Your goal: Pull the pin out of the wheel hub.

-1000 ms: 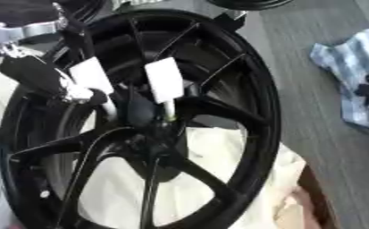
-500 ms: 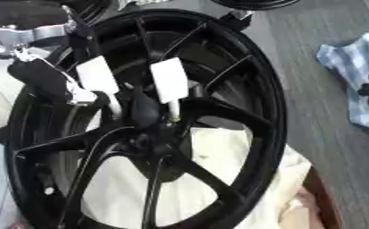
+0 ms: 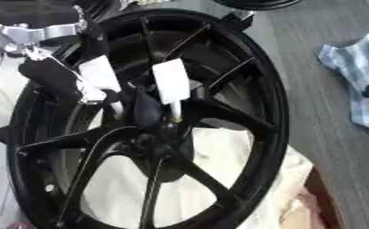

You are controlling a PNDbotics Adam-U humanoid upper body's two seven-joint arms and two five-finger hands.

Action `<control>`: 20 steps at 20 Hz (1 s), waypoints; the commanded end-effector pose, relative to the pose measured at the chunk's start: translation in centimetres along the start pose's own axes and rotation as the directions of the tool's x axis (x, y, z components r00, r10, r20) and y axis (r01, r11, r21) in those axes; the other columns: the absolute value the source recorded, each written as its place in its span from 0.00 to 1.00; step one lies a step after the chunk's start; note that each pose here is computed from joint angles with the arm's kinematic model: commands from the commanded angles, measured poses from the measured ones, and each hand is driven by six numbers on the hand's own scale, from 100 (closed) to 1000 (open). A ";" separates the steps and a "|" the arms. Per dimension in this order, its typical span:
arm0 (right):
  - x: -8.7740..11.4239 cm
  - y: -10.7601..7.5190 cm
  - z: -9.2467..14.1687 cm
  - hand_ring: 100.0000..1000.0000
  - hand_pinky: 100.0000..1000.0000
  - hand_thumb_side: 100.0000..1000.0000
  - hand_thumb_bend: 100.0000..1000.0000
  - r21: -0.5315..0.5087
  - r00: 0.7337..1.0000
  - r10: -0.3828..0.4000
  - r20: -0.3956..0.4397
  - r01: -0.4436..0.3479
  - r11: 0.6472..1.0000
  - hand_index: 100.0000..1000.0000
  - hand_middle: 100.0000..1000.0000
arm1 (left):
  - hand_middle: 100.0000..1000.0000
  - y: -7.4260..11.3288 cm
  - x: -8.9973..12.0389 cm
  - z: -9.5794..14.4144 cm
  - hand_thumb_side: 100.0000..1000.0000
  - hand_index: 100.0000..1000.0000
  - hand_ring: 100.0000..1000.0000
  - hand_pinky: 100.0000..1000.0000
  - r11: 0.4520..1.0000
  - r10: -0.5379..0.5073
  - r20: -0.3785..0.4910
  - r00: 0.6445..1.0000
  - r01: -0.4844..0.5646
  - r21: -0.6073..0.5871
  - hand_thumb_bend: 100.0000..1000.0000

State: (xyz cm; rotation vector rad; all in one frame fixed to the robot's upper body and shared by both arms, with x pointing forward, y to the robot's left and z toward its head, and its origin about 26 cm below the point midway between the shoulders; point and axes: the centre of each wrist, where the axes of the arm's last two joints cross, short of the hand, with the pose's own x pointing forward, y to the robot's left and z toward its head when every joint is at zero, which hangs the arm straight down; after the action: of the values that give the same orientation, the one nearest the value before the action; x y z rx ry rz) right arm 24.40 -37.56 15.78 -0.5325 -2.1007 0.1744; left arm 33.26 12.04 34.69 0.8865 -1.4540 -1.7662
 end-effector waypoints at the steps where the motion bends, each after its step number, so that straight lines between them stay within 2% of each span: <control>1: 0.7 -0.3 -0.5 0.81 0.98 0.55 0.00 0.007 0.999 0.019 0.028 -0.020 1.000 0.76 0.57 | 0.39 0.8 0.0 0.4 0.34 0.58 0.62 0.77 0.982 0.110 -0.136 0.985 -0.129 -0.138 0.41; 5: 0.7 -0.2 -0.5 0.81 0.98 0.56 0.00 0.013 1.000 0.020 0.025 -0.020 1.000 0.76 0.57 | 0.37 1.1 0.2 0.5 0.33 0.56 0.61 0.77 0.980 0.128 -0.130 0.983 -0.146 -0.134 0.37; 7: 0.6 -0.2 -0.5 0.81 0.98 0.56 0.00 0.011 1.000 0.020 0.023 -0.021 1.000 0.76 0.57 | 0.35 1.1 0.4 0.5 0.29 0.55 0.59 0.76 0.979 0.134 -0.127 0.983 -0.152 -0.138 0.35; 11: 0.6 -0.3 -0.5 0.81 0.98 0.55 0.00 0.003 0.999 0.021 0.026 -0.021 1.000 0.76 0.57 | 0.32 0.9 0.4 0.5 0.09 0.51 0.57 0.75 0.977 0.135 -0.126 0.983 -0.153 -0.148 0.30; 13: 0.6 -0.3 -0.4 0.81 0.98 0.55 0.00 0.000 0.999 0.021 0.026 -0.021 1.000 0.76 0.57 | 0.30 0.9 0.4 0.5 0.03 0.49 0.57 0.74 0.977 0.134 -0.128 0.983 -0.153 -0.151 0.28; 18: 0.6 -0.3 -0.4 0.81 0.98 0.55 0.00 -0.004 1.000 0.022 0.022 -0.022 1.000 0.76 0.57 | 0.26 0.9 0.5 0.5 0.03 0.43 0.55 0.73 0.976 0.140 -0.133 0.981 -0.159 -0.150 0.24; 20: 0.6 -0.3 -0.4 0.81 0.98 0.55 0.00 -0.006 0.999 0.023 0.022 -0.023 1.000 0.76 0.57 | 0.25 0.9 0.4 0.6 0.05 0.37 0.54 0.72 0.976 0.140 -0.137 0.981 -0.160 -0.147 0.23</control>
State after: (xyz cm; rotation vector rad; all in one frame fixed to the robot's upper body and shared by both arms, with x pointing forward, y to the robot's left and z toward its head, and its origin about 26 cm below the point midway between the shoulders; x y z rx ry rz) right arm 24.45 -37.48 15.79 -0.5396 -2.0981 0.1722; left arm 32.95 11.57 34.62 0.8583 -1.4782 -1.7560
